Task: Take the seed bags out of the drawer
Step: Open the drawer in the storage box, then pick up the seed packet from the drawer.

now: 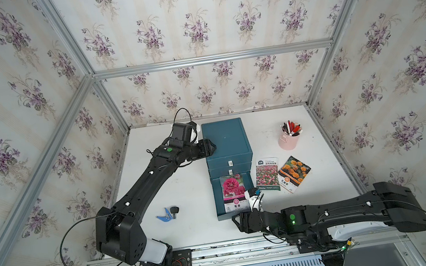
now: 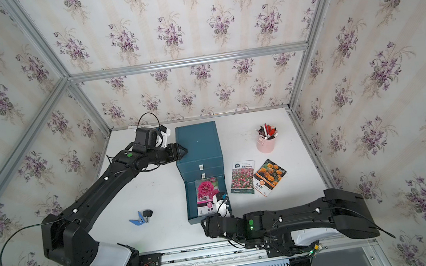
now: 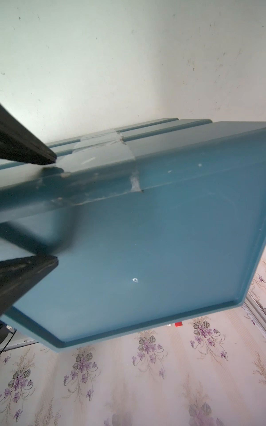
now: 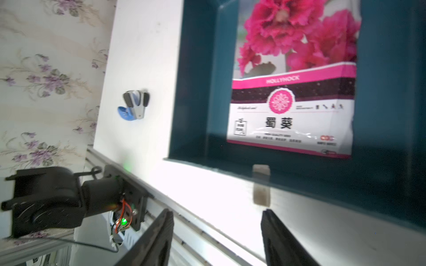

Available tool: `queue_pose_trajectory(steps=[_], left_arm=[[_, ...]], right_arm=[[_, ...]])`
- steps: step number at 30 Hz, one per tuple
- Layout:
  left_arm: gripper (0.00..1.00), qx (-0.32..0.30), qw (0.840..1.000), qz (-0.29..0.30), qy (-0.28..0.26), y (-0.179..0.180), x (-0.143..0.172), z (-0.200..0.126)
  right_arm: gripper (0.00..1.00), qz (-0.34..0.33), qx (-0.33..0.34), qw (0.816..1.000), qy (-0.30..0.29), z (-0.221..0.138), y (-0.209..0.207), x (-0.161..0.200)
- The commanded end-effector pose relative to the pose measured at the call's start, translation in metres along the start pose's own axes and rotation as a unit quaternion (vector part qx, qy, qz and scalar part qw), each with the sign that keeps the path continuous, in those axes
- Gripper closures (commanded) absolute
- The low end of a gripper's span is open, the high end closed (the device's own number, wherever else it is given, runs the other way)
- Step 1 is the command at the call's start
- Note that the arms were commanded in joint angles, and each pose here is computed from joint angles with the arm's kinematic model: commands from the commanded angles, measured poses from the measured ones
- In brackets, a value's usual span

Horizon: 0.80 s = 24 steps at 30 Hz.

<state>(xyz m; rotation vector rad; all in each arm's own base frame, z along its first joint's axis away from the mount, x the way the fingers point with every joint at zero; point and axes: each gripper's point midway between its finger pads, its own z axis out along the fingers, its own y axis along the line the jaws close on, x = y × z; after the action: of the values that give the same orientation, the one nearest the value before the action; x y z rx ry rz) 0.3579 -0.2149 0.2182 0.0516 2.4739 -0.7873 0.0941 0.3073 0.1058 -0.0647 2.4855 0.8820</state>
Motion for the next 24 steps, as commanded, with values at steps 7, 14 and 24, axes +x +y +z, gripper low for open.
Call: queue_pose_trajectory(steps=[7, 14, 24], left_arm=[[0.23, -0.013, 1.000, 0.011, -0.005, -0.012, 0.001, -0.047], [0.22, -0.016, 0.999, -0.006, -0.034, -0.010, 0.018, -0.086], [0.22, -0.020, 0.997, -0.071, 0.002, 0.040, 0.119, -0.084]], right_arm=[[0.04, -0.094, 0.169, 0.981, -0.004, -0.008, -0.027, -0.066], [0.08, -0.099, 0.201, 0.974, 0.027, 0.040, -0.041, -0.077], [0.08, -0.068, 0.247, 0.966, 0.043, 0.075, -0.067, -0.068]])
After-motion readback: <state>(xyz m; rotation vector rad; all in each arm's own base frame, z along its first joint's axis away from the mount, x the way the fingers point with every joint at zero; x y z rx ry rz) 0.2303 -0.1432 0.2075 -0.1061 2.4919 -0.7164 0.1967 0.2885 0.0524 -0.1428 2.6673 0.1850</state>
